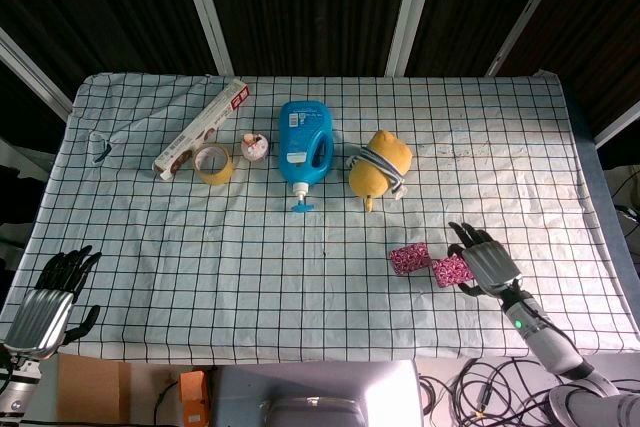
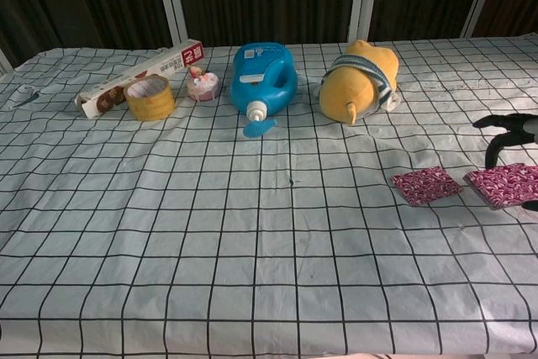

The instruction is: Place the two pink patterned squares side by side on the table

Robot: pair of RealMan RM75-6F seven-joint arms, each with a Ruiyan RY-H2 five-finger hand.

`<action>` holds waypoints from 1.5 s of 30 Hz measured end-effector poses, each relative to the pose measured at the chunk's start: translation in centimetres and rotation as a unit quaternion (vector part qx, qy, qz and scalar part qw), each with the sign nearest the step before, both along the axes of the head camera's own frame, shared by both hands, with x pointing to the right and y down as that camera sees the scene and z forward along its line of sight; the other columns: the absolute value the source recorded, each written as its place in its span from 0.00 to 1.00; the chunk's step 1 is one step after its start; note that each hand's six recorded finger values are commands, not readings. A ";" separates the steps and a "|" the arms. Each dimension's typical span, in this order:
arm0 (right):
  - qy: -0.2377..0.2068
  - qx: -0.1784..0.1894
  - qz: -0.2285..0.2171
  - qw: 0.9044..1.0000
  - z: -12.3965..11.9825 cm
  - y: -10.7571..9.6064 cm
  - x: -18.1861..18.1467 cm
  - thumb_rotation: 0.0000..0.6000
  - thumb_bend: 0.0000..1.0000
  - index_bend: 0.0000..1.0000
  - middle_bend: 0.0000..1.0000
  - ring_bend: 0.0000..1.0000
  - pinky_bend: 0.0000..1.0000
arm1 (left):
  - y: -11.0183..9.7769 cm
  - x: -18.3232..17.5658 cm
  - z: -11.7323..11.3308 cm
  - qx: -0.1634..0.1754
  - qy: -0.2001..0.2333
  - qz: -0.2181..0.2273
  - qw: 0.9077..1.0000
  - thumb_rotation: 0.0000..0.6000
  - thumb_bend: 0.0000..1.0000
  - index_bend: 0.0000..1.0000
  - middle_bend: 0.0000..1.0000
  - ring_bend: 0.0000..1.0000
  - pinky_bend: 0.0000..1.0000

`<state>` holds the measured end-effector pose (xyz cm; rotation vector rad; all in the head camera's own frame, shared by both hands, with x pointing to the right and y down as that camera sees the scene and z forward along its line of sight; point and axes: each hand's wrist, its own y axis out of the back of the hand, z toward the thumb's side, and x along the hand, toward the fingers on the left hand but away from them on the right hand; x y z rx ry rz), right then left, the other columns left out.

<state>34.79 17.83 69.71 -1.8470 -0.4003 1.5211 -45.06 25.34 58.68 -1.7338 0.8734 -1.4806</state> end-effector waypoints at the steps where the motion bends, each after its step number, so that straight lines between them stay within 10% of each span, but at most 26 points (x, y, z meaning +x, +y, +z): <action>1: -0.002 -0.003 -0.006 1.000 0.2 0.4 -0.5 1.00 0.18 0.40 0.00 0.00 0.17 | 0.0 0.0 0.0 0.000 0.000 0.000 1.000 1.00 0.41 0.00 0.00 0.00 0.00; 19: 0.000 -0.011 -0.049 0.999 0.5 3.3 -2.1 1.00 0.18 0.11 0.00 0.00 0.17 | 0.1 -0.3 -0.6 0.009 0.007 -0.006 1.000 1.00 0.41 0.00 0.00 0.00 0.00; 31: -0.016 0.066 0.017 0.998 -7.0 3.2 1.8 1.00 0.18 0.01 0.00 0.00 0.13 | 0.5 -0.4 -1.2 0.017 0.001 -0.007 1.000 1.00 0.42 0.00 0.00 0.00 0.00; 45: 0.024 0.190 0.134 0.972 -14.3 7.7 8.6 1.00 0.18 0.00 0.00 0.00 0.10 | 1.4 -0.1 -3.4 0.062 0.002 -0.001 0.998 1.00 0.42 0.00 0.00 0.00 0.00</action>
